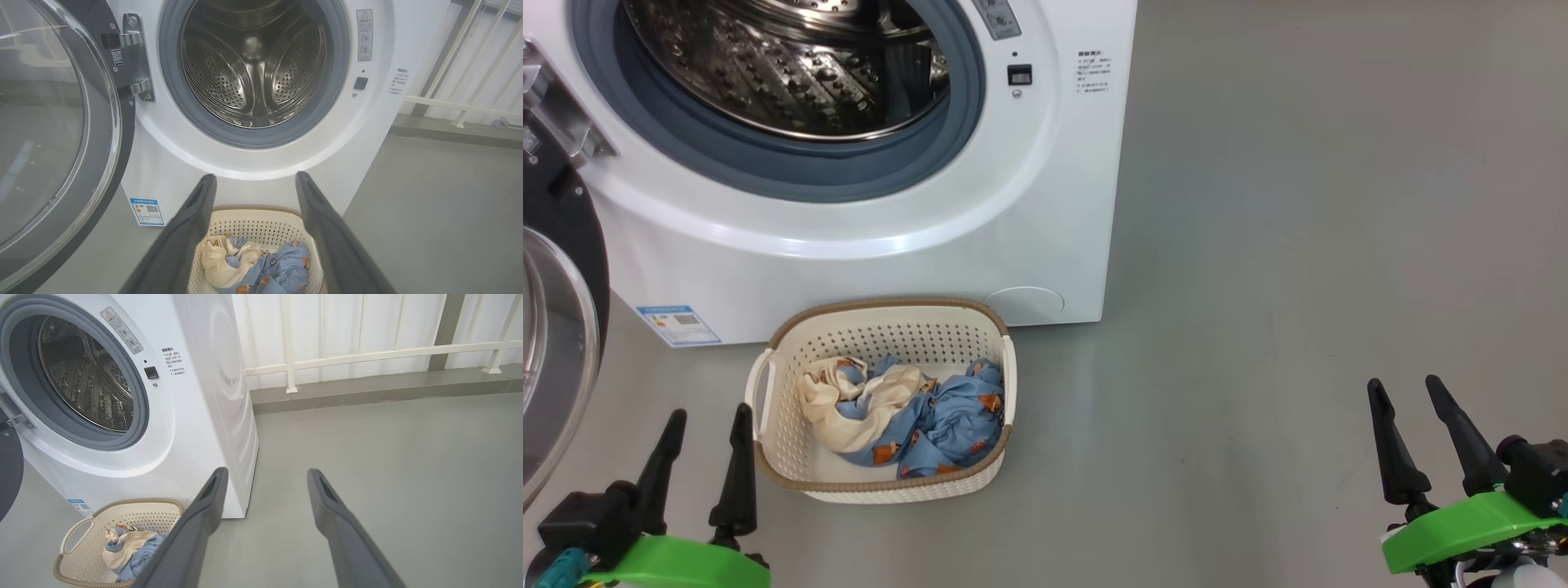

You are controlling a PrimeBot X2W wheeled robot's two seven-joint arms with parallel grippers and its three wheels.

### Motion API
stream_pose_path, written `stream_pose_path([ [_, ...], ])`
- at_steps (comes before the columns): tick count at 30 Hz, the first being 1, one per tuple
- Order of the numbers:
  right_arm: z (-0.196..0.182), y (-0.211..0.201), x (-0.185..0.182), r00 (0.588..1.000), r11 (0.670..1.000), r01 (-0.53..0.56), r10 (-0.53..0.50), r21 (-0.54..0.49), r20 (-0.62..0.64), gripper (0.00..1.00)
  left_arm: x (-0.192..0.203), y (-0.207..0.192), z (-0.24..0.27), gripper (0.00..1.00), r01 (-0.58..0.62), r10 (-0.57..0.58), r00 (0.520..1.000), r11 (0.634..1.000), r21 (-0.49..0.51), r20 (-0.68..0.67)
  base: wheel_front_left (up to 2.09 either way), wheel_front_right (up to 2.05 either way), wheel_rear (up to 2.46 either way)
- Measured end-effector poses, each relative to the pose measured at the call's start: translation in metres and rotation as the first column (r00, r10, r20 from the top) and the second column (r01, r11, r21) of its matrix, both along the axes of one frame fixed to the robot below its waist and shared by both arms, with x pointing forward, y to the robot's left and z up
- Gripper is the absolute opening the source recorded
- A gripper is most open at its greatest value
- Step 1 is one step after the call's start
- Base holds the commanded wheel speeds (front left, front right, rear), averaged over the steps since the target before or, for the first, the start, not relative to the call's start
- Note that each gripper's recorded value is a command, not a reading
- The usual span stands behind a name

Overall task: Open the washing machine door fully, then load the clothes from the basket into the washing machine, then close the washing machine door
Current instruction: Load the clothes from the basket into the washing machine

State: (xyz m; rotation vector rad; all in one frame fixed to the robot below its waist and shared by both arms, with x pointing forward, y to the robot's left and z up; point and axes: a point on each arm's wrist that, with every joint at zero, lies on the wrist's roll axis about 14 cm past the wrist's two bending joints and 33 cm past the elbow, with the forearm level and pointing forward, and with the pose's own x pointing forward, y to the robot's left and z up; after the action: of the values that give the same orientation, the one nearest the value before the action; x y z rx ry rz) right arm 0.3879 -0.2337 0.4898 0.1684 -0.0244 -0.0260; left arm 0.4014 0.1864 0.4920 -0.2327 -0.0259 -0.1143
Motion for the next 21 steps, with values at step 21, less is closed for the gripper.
stream_pose_path([
  [21, -0.0045, 0.0042, 0.0092, 1.000, 1.000, -0.001, 0.001, 0.014, -0.007, 1.00, 0.0098, -0.0023, -0.0051, 1.00, 0.007, -0.007, 1.000, 1.000, 0.000, -0.011, 0.63, -1.18, 0.55],
])
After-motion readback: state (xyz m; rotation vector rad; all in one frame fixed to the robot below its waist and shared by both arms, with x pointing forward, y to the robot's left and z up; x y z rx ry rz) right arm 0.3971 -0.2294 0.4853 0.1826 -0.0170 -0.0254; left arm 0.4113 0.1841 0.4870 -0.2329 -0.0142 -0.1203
